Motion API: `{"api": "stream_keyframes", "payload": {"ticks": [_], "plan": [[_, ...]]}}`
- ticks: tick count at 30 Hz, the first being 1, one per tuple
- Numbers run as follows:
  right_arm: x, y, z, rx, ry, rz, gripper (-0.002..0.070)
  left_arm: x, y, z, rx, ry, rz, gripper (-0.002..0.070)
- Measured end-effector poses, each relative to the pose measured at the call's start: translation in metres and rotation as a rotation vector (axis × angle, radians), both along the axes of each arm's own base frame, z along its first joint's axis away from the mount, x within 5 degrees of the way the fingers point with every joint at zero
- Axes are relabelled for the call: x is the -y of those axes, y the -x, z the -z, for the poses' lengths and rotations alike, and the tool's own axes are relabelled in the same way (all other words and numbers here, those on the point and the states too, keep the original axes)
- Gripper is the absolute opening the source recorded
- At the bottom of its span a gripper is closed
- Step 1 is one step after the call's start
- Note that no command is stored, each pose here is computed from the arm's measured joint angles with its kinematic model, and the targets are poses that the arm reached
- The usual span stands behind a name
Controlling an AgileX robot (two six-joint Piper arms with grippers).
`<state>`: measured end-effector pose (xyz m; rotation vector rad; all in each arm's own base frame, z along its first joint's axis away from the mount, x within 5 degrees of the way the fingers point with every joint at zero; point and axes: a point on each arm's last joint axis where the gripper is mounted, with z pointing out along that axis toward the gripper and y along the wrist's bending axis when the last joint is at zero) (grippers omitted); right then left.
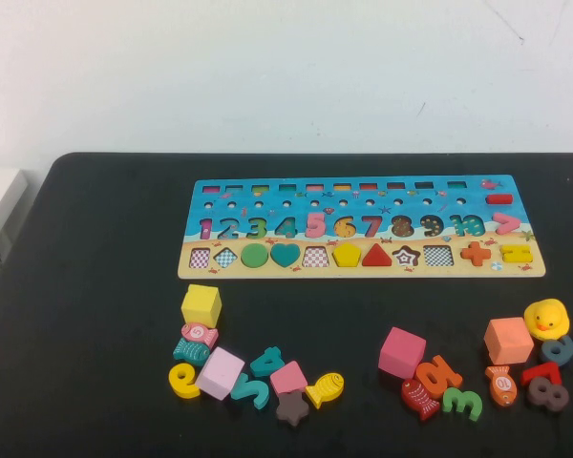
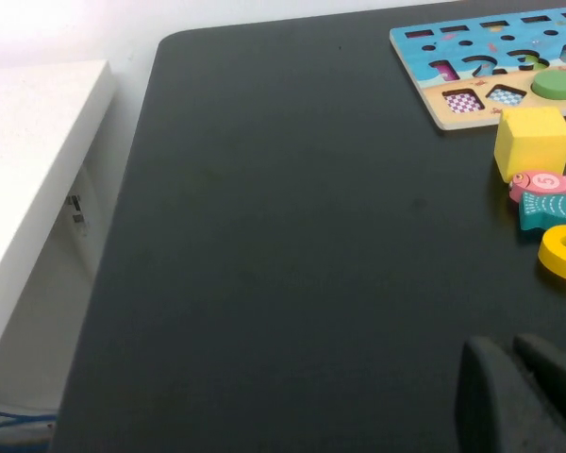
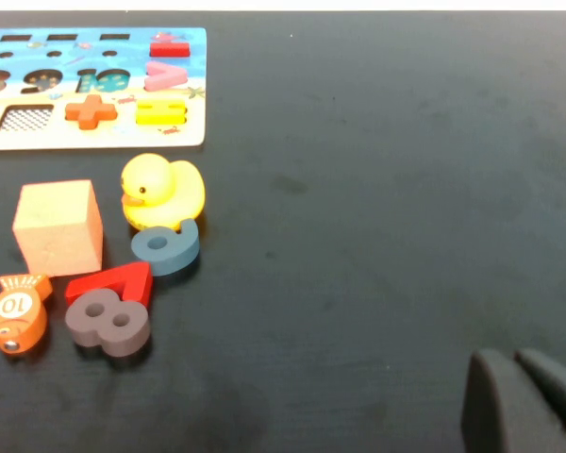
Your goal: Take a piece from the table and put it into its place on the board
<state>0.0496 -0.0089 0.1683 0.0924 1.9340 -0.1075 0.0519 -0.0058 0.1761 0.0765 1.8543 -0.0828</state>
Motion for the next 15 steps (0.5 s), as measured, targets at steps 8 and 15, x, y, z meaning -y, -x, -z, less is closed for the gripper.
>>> {"api": "stream_keyframes", "payload": {"ticks": [8,15], "plan": [[0.0,0.0,0.0,0.0,0.0,0.0,0.0019,-0.0001,-0.0001,-0.0001,0.001,0.005,-0.005,0.0],[0.0,0.0,0.0,0.0,0.0,0.0,0.0019,-0.0003,-0.0001,-0.0001,0.001,0.005,-0.008,0.0]]}}
